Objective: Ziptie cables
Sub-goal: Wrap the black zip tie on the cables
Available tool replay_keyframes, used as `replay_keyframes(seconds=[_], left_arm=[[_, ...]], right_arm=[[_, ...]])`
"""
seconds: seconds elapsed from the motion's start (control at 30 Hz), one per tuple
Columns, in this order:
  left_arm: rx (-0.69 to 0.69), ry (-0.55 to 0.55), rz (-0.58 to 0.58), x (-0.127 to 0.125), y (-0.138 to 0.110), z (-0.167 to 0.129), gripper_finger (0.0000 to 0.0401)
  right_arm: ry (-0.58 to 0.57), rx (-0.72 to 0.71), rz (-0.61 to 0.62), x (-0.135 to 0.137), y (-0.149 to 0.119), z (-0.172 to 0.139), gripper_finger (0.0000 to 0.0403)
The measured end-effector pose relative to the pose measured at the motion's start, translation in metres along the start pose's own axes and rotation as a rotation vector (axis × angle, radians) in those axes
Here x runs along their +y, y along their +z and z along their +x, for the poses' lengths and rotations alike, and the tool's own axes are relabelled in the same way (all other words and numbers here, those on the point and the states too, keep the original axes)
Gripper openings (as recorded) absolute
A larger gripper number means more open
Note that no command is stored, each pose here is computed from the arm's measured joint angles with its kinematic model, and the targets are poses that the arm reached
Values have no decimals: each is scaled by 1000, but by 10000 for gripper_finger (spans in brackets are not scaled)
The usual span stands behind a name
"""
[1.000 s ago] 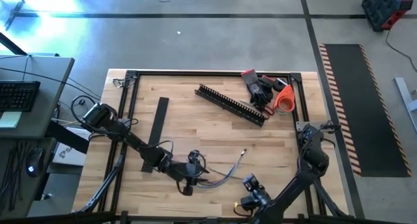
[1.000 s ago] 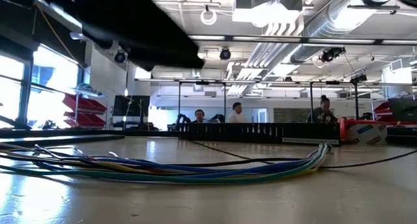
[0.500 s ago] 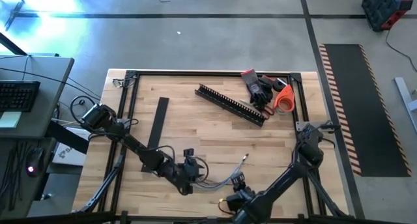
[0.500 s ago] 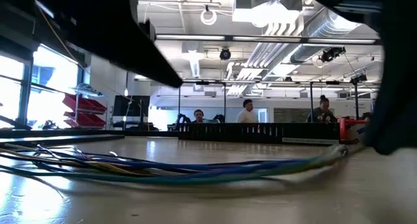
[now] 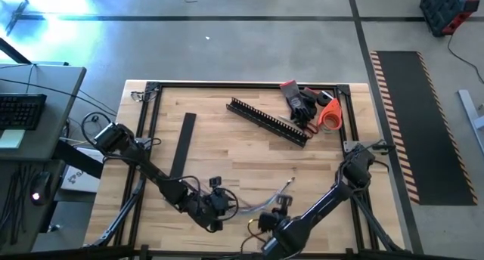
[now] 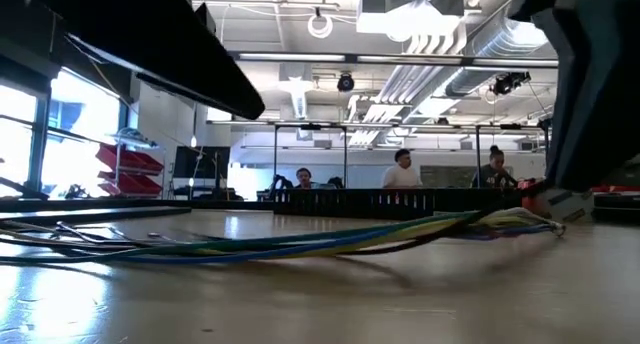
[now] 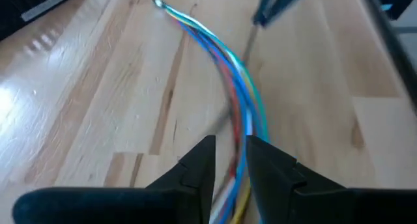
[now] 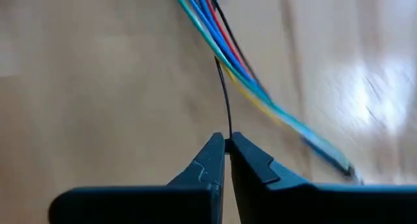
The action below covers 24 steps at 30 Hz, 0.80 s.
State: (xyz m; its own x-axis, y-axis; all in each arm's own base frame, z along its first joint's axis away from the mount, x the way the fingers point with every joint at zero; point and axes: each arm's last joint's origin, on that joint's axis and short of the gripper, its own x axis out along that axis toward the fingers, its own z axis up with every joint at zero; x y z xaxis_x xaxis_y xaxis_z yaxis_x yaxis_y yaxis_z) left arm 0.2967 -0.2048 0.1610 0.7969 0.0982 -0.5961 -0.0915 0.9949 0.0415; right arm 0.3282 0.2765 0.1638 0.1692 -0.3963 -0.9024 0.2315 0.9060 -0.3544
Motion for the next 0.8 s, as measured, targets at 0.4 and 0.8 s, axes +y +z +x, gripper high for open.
replay_keyframes(seconds=[0.4, 0.8], left_arm=[[17, 97, -58, 9, -19, 40, 62], [-45, 113, 83, 10, -3, 27, 62]], right_arm=[[-54, 90, 73, -22, 20, 18, 0], [62, -64, -19, -11, 43, 30, 0]])
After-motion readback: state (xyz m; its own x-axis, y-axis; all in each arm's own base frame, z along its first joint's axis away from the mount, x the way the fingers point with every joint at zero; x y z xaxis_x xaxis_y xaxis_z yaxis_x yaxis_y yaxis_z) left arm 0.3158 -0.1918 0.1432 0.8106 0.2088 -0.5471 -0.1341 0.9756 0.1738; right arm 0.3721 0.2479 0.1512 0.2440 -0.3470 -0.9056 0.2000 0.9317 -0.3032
